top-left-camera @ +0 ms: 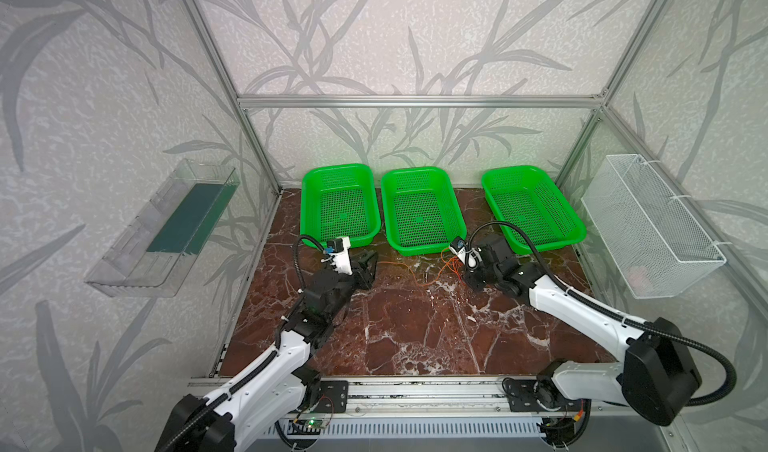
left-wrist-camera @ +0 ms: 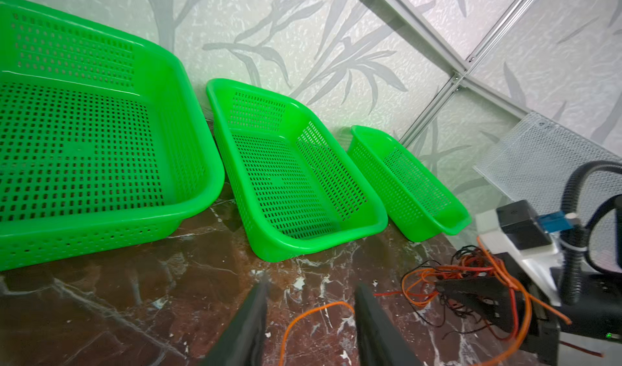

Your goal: Untangle the cables

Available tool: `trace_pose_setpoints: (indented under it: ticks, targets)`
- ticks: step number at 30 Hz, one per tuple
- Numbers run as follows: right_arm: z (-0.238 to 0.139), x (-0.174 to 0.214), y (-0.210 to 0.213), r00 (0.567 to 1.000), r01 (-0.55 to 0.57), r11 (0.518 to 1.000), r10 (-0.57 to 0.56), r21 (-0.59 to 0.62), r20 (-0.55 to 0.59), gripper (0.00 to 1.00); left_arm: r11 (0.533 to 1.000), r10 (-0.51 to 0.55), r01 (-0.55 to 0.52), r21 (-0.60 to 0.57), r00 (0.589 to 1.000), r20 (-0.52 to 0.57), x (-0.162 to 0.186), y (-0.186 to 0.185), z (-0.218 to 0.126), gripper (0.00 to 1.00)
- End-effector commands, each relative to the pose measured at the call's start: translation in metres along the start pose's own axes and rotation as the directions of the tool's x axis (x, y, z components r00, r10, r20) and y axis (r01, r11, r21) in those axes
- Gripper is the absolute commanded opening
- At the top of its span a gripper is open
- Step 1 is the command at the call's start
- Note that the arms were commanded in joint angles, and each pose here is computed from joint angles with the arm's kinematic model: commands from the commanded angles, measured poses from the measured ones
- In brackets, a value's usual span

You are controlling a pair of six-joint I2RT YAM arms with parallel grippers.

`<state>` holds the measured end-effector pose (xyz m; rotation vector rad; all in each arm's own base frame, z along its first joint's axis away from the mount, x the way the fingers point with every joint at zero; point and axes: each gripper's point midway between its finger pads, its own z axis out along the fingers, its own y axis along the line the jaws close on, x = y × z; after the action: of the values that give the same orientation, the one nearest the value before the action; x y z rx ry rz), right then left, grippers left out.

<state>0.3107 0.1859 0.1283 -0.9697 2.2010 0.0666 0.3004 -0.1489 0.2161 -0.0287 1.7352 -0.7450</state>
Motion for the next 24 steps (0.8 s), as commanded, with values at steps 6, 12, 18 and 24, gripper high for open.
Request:
trace_pose_setpoints:
  ticks: [6, 12, 18, 24]
  targets:
    - [0.004, -0.002, -0.008, 1.000, 0.005, 1.000, -0.005, -0.009, -0.009, 0.15, 0.991, 0.093, -0.097, -0.091, 0.995, -0.043, 0.004, 0.015, -0.012, 0.80]
    - [0.001, -0.014, -0.002, 1.000, 0.009, 0.998, -0.008, -0.066, 0.016, 0.16, 0.967, 0.239, -0.220, 0.126, 0.958, -0.158, 0.010, -0.028, 0.004, 0.75]
    - [0.002, -0.020, 0.001, 1.000, -0.014, 0.995, 0.015, -0.097, 0.010, 0.18, 0.813, 0.482, -0.347, 0.467, 0.851, -0.207, 0.034, -0.110, 0.021, 0.74]
    - [-0.001, -0.021, 0.003, 0.999, -0.047, 0.992, 0.048, -0.115, 0.003, 0.20, 0.714, 0.518, -0.274, 0.645, 0.826, -0.222, 0.066, -0.156, 0.027, 0.74]
